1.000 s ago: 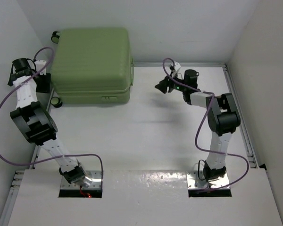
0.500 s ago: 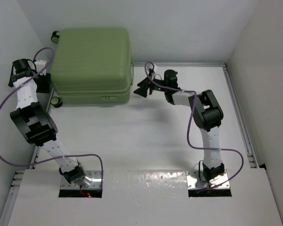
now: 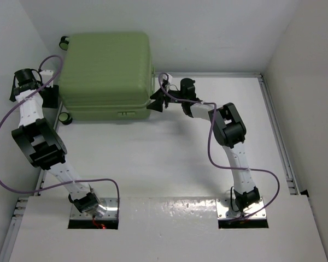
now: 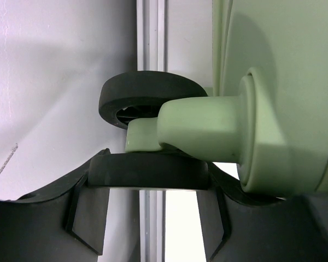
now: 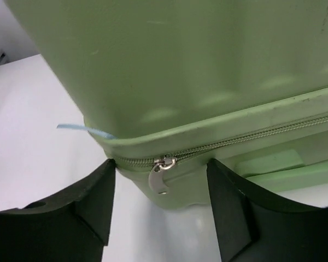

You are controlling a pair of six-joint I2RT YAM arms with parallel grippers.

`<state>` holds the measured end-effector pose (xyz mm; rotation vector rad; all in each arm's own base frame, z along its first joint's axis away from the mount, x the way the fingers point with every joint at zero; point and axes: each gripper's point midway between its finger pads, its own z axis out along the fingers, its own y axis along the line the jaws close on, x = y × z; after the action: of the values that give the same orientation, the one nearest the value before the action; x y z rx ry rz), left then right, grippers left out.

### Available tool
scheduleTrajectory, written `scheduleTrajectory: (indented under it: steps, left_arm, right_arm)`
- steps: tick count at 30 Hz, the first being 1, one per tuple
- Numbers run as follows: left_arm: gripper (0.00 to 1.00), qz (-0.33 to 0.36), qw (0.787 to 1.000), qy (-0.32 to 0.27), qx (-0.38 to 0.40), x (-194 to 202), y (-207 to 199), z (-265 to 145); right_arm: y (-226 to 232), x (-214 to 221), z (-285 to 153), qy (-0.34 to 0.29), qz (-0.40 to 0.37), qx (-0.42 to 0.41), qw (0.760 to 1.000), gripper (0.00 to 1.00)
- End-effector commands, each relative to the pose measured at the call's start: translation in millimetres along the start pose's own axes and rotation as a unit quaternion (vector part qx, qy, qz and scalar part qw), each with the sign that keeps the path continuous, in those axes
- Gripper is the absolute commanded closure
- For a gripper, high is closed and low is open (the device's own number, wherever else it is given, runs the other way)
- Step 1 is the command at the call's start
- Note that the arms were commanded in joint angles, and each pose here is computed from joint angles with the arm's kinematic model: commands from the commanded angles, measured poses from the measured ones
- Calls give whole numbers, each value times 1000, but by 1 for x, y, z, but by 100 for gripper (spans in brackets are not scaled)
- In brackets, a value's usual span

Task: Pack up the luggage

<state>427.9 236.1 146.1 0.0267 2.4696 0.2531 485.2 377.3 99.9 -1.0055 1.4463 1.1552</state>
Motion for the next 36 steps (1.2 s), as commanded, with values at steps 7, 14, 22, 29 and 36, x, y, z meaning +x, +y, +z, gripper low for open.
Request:
scheduleTrajectory:
  steps: [7, 14, 22, 29, 36]
  left_arm:
    - [100, -37, 988, 53, 143, 33, -110, 83]
    - [100, -40, 988, 48, 138, 30, -105, 82]
    - [100, -45, 988, 53, 137, 35, -102, 82]
    - [100, -59, 988, 71, 123, 47, -95, 90]
    - [100, -70, 987, 72, 129, 45, -97, 98]
  right_arm:
    - [-5, -27, 24, -44, -108, -11, 993, 76]
    - [-18, -34, 21, -56, -102, 56, 992, 100]
    - [-74, -45, -14, -54, -98, 231, 967, 100]
    - [-127, -76, -60, -67, -127, 364, 920, 100]
    - [-170, -98, -74, -69, -162, 442, 880, 100]
